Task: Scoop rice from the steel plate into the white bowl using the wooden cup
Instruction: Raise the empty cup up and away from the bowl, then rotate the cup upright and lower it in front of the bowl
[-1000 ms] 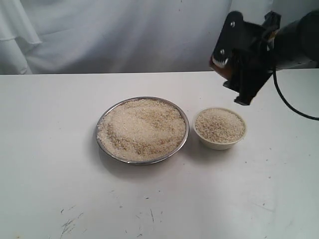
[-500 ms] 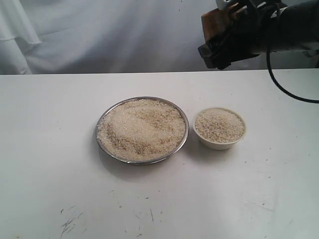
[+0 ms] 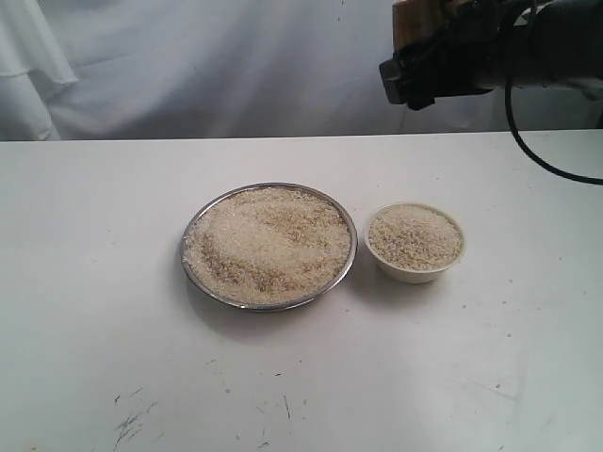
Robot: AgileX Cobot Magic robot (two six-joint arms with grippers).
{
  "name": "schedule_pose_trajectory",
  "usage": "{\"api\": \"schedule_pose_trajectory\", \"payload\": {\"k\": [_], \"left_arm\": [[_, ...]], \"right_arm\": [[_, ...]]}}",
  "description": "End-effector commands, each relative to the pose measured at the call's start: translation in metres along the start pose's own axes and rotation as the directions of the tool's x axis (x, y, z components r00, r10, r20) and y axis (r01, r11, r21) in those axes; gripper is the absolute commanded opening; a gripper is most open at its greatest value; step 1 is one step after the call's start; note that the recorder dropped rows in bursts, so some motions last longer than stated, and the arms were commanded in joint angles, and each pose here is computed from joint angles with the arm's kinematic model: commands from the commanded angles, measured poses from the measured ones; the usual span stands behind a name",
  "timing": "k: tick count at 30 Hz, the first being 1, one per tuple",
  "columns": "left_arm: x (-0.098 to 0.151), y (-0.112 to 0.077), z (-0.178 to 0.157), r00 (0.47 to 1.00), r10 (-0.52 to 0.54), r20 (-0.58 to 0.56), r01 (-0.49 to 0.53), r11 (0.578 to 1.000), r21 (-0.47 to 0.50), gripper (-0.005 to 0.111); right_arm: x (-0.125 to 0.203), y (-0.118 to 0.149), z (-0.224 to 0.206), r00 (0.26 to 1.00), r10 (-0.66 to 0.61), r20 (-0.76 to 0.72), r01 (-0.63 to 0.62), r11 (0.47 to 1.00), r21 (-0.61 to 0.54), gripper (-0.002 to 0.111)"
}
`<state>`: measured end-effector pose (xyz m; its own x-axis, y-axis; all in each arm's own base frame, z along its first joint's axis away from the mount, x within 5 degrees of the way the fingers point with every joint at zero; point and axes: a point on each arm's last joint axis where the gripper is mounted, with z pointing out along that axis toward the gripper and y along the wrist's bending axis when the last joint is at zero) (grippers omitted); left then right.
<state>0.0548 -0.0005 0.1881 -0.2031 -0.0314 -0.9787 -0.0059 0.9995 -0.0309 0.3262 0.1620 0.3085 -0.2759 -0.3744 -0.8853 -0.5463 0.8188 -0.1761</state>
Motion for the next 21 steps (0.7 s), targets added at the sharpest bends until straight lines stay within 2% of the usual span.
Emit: {"api": "schedule_pose_trajectory", "payload": {"k": [1, 6, 12, 16, 21], "left_arm": [[0.001, 0.000, 0.000, 1.000, -0.004, 0.007, 0.004, 1.000, 0.002, 0.000], [0.001, 0.000, 0.000, 1.000, -0.004, 0.007, 0.004, 1.000, 0.002, 0.000], [0.001, 0.000, 0.000, 1.000, -0.004, 0.007, 0.004, 1.000, 0.002, 0.000], [0.001, 0.000, 0.000, 1.000, -0.004, 0.007, 0.004, 1.000, 0.002, 0.000], [0.001, 0.000, 0.000, 1.000, -0.004, 0.007, 0.004, 1.000, 0.002, 0.000]], "right_arm": [[-0.006, -0.009, -0.004, 0.997, 0.068, 0.049, -0.070, 0.996, 0.057, 0.000], [0.008, -0.007, -0.001, 0.976, 0.175, 0.128, -0.184, 0.981, 0.064, 0.000], [0.034, 0.003, -0.007, 0.946, 0.164, 0.280, -0.173, 0.985, 0.009, 0.000], [0.060, 0.009, -0.010, 0.935, 0.197, 0.296, -0.179, 0.980, -0.088, 0.000], [0.075, 0.008, -0.013, 0.937, 0.188, 0.295, -0.166, 0.981, -0.099, 0.000]]}}
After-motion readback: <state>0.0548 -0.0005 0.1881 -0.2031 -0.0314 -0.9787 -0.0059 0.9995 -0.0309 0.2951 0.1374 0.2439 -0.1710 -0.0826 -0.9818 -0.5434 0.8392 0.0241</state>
